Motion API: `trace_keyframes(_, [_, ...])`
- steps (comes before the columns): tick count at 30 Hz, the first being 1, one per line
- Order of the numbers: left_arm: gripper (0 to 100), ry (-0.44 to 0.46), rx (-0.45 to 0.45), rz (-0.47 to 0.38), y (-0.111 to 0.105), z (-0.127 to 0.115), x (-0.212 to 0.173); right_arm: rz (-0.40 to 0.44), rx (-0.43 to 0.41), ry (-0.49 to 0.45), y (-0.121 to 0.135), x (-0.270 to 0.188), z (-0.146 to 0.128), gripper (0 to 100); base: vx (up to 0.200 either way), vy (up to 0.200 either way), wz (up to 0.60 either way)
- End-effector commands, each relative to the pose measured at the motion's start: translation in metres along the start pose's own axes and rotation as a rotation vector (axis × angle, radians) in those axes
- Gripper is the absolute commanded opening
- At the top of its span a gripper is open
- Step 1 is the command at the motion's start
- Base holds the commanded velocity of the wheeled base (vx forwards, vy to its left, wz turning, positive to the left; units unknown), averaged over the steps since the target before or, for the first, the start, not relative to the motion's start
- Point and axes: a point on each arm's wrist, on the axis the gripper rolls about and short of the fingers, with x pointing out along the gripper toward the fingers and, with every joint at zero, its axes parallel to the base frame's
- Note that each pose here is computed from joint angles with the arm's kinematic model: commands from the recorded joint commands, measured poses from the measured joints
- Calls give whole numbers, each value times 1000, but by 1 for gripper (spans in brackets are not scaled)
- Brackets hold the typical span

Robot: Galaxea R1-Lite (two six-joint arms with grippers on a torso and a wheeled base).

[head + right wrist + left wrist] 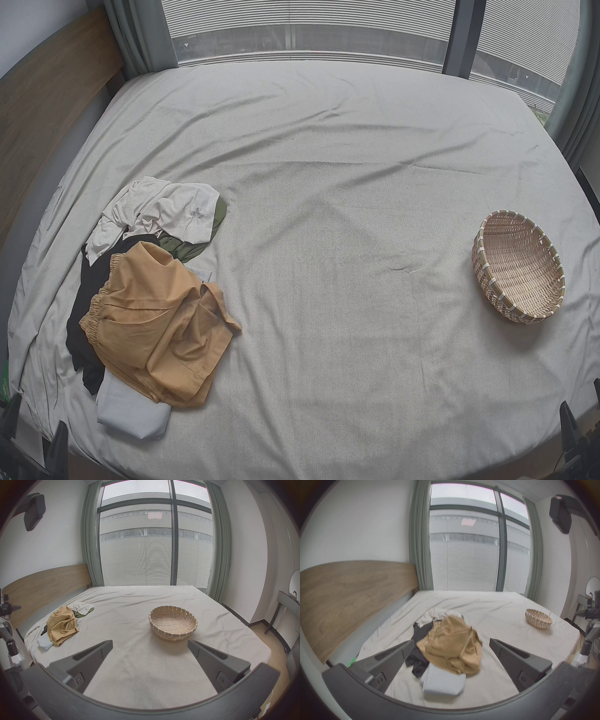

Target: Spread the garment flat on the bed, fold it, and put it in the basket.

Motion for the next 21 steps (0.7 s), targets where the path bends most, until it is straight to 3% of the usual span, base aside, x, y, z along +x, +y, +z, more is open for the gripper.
trace_keyframes(1, [100, 22, -38, -125, 2, 54, 17, 0, 0, 12, 0, 1, -4, 100, 0, 0, 0])
trace_keyframes(5, [100, 137, -77, -263, -1, 52, 35, 0, 1, 12, 0, 1, -4, 100, 0, 0, 0])
trace_keyframes(11, [100, 184, -73, -295, -3, 61, 48, 0, 1, 12, 0, 1, -4, 100, 0, 0, 0])
trace_keyframes(12, [100, 202, -101, -333, -6, 70, 55, 0, 1, 12, 0, 1, -4, 100, 0, 0, 0])
trace_keyframes(17, [100, 246, -219, -345, -10, 85, 70, 0, 1, 12, 0, 1, -4, 100, 0, 0, 0])
trace_keyframes(21, [100, 312, -345, -425, -14, 85, 75, 0, 1, 12, 0, 1, -4, 100, 0, 0, 0])
